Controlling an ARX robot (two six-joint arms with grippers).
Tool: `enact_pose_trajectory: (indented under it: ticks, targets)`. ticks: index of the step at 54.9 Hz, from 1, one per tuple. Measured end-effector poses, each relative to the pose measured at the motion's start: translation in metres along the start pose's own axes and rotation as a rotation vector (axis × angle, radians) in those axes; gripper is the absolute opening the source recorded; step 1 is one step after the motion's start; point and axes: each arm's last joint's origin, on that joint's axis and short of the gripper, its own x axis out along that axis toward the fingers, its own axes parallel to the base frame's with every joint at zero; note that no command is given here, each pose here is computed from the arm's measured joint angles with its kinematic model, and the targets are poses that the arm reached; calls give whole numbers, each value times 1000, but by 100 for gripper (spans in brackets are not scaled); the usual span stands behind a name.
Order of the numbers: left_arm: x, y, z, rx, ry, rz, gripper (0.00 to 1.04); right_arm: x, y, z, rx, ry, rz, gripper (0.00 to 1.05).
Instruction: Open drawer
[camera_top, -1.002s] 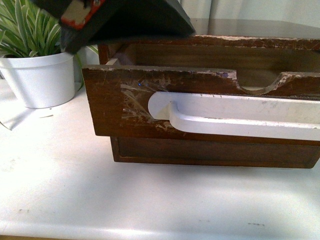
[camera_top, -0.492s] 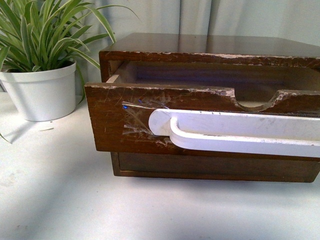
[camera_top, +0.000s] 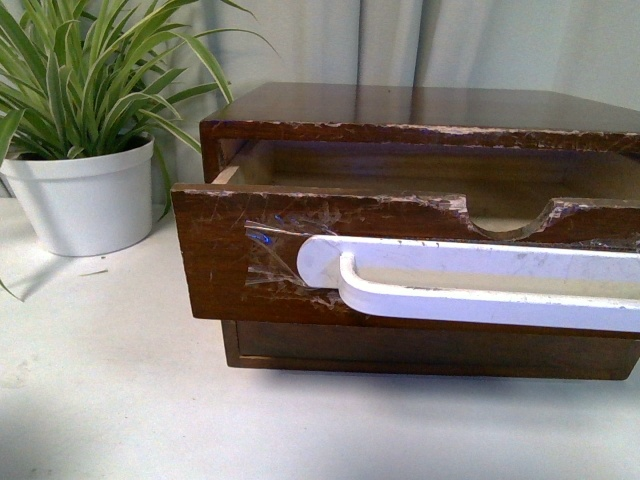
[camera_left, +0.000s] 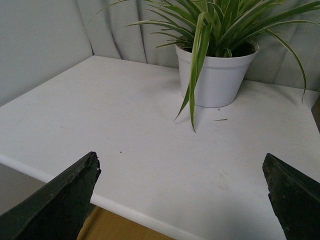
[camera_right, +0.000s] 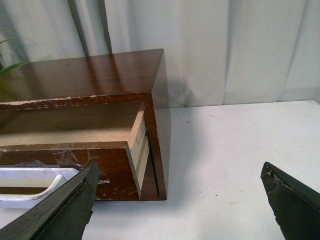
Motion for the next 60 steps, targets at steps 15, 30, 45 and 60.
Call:
enact_pose_trajectory:
  ticks: [15,30,45,60]
  targets:
    - [-7,-5,-14,-29,-79,-349,57,-3,15,-21,-87,0,-91,54]
    - [-11,-3,-26,-29,-84,-345,12,-13,26,-41,-92,17,-86,10]
    - [-14,-2,-34,-30,-81,-344,4,-13,39,-49,-100,1,-89,1]
    - [-23,1,-45,-31,-88,-344,4,-14,40,-57,-101,-6,-78,1]
